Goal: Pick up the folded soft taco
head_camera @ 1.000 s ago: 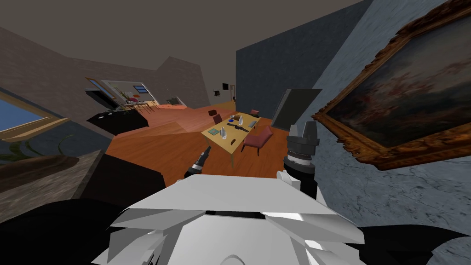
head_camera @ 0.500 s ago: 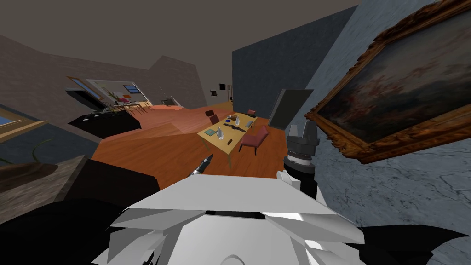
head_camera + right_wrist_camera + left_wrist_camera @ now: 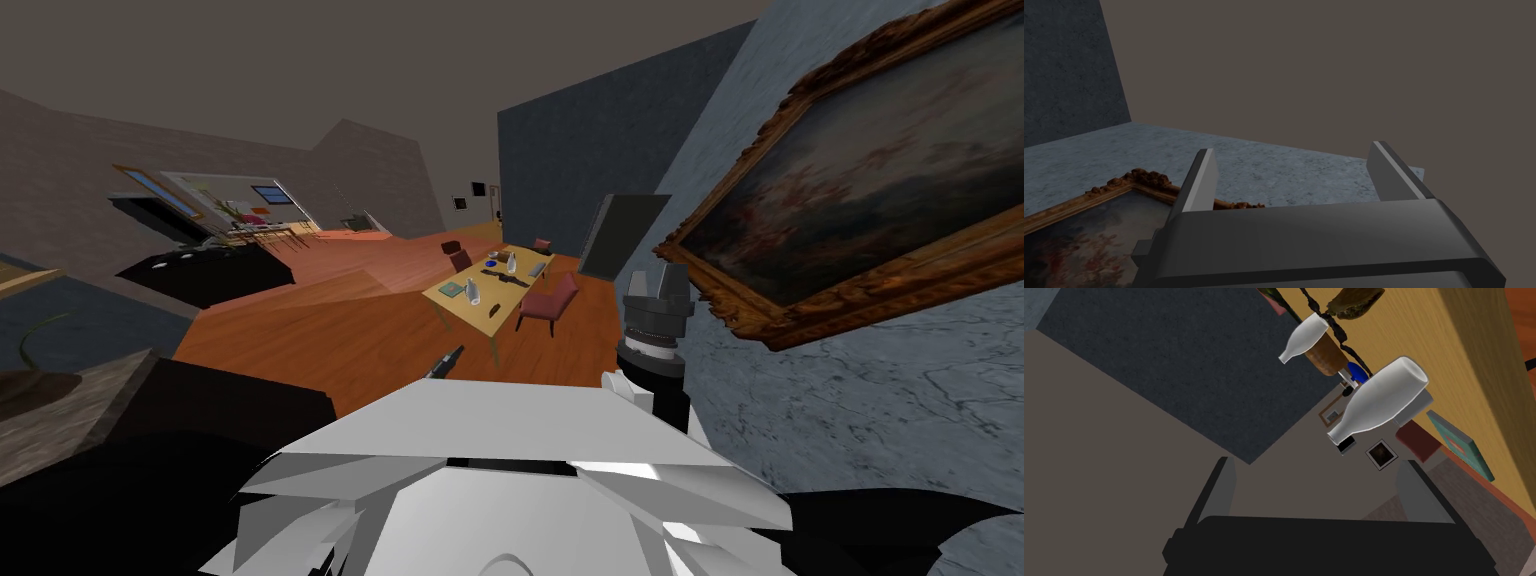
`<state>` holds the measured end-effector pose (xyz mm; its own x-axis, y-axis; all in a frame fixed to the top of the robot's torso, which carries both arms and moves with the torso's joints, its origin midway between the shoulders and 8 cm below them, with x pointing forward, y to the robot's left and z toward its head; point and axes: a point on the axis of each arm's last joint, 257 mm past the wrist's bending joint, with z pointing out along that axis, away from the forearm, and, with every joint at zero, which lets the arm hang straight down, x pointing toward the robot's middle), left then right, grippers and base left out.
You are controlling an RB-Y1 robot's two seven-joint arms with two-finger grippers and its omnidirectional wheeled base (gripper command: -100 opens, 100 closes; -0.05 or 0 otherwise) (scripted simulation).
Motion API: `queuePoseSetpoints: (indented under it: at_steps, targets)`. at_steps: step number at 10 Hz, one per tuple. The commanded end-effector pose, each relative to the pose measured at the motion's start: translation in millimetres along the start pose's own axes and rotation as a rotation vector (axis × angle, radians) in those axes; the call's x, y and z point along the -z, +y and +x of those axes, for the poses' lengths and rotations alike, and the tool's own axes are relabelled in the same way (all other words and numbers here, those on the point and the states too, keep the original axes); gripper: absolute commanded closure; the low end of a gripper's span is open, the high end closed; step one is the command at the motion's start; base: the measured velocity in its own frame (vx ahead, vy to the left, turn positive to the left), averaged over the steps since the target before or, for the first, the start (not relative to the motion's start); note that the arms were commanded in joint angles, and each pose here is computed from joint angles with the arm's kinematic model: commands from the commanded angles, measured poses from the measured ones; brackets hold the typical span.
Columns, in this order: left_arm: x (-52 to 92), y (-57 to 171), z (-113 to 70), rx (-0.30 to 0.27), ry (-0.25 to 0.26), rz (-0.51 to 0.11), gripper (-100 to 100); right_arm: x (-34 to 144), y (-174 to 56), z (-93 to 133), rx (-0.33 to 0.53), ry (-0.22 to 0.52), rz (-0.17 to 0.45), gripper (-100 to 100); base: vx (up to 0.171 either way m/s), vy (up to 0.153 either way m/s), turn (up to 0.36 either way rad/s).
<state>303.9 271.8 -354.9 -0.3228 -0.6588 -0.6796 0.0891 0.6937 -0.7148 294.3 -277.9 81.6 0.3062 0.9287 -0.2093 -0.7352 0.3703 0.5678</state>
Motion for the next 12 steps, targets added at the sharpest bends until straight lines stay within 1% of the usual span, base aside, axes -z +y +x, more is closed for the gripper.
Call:
queuePoseSetpoints:
  at_steps: [1,3,4,6,7,8,9,11,12]
  targets:
    - [1.6,10.3,8.0,-0.013,0.026,-0.020,-100,0.0,0.0,0.0,0.000,0.000,0.000,0,0.038,-0.050,-0.045]
    - [12.0,33.9,27.0,-0.075,0.107,-0.050,-100,0.0,0.0,0.0,0.000,0.000,0.000,0,0.062,-0.071,-0.142]
    - [16.4,42.4,31.4,-0.071,0.117,-0.070,-100,0.0,0.0,0.0,0.000,0.000,0.000,0,0.068,-0.057,-0.059]
    - [29.8,70.5,46.0,-0.135,0.197,-0.105,-100,0.0,0.0,0.0,0.000,0.000,0.000,0,0.085,-0.056,-0.148]
    - [31.6,73.4,47.3,-0.134,0.200,-0.112,-100,0.0,0.0,0.0,0.000,0.000,0.000,0,0.080,-0.042,-0.074]
    - [37.3,85.8,51.4,-0.167,0.235,-0.125,-100,0.0,0.0,0.0,0.000,0.000,0.000,0,0.091,-0.049,-0.142]
    - [39.0,88.4,52.5,-0.166,0.238,-0.131,-100,0.0,0.0,0.0,0.000,0.000,0.000,0,0.072,-0.025,-0.065]
    - [51.8,115.5,57.5,-0.229,0.304,-0.163,-100,0.0,0.0,0.0,0.000,0.000,0.000,0,0.097,-0.038,-0.182]
    - [52.6,116.6,57.9,-0.229,0.306,-0.165,-100,0.0,0.0,0.0,0.000,0.000,0.000,0,0.096,-0.029,-0.063]
